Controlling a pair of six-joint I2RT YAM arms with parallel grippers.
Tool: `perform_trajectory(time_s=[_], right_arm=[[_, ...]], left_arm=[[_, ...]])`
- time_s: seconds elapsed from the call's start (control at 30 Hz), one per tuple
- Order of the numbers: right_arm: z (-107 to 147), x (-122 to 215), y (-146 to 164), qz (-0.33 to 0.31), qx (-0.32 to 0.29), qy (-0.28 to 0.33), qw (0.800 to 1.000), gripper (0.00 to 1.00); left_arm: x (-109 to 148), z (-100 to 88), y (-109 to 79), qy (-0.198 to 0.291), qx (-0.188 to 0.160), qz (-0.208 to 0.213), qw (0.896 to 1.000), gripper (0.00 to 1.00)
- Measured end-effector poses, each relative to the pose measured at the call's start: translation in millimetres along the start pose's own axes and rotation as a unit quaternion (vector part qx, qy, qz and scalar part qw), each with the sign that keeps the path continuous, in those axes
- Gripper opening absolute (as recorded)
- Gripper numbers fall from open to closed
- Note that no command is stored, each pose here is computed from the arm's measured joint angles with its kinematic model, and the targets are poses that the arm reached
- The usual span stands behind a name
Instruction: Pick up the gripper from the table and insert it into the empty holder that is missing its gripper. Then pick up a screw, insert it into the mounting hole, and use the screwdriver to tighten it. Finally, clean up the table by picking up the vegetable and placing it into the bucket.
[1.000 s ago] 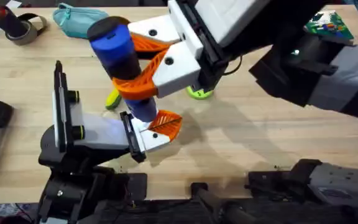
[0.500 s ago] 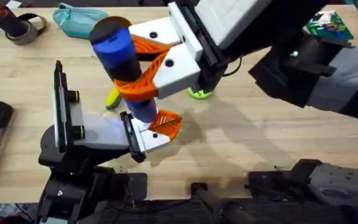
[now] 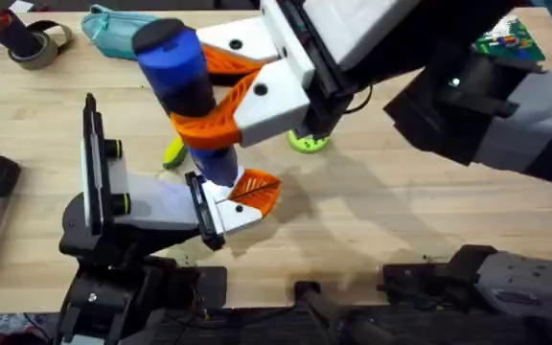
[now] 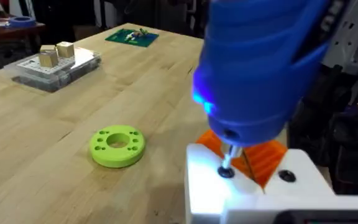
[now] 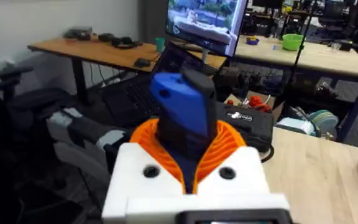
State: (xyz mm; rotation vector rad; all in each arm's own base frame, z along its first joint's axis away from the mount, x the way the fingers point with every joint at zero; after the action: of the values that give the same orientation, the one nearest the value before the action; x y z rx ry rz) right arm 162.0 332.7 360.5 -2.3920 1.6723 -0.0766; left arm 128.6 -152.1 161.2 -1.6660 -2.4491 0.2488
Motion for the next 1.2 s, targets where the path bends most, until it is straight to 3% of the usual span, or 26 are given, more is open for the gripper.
perform_trajectory(time_s=[0.37, 0.53, 0.7, 0.8, 0.97, 1.2], right_arm=[[-55, 24, -40, 0.045, 0.002, 0.007, 0.999, 0.047], [-39, 43, -54, 0.080, -0.038, 0.040, 0.995, 0.048], [-14, 73, -81, 0.173, -0.056, 0.096, 0.979, 0.046], [0, 99, -99, 0.250, -0.073, 0.155, 0.953, 0.048], [10, 143, -111, 0.339, -0.050, 0.281, 0.897, 0.046], [32, 202, -103, 0.388, -0.006, 0.470, 0.793, 0.047]], left_arm=[[0, 0.1, 0.0, 0.000, 0.000, 0.000, 1.000, 0.018], [0, 0.1, 0.0, 0.000, 0.000, 0.000, 1.000, 0.018], [0, -0.1, 0.0, 0.000, 0.000, 0.000, 1.000, 0.018], [0, 0.0, 0.0, 0.000, 0.000, 0.000, 1.000, 0.018], [0, 0.0, 0.0, 0.000, 0.000, 0.000, 1.000, 0.018], [0, 0.0, 0.0, 0.000, 0.000, 0.000, 1.000, 0.018]])
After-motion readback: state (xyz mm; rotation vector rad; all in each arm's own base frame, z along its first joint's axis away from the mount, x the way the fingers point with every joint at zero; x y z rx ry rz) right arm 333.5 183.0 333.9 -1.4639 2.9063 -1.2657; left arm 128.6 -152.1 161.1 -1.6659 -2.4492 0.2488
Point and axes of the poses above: each hand's point on the last joint's axis, 136 mm out from that joint toward the fingers, its own x axis back along the fingers, its own y axis along the line the jaws close on, z = x × y, the point moved 2 cm from there along x, back along the fingers, and after that the axes turned 7 degrees about x, right-handed, at the moved point
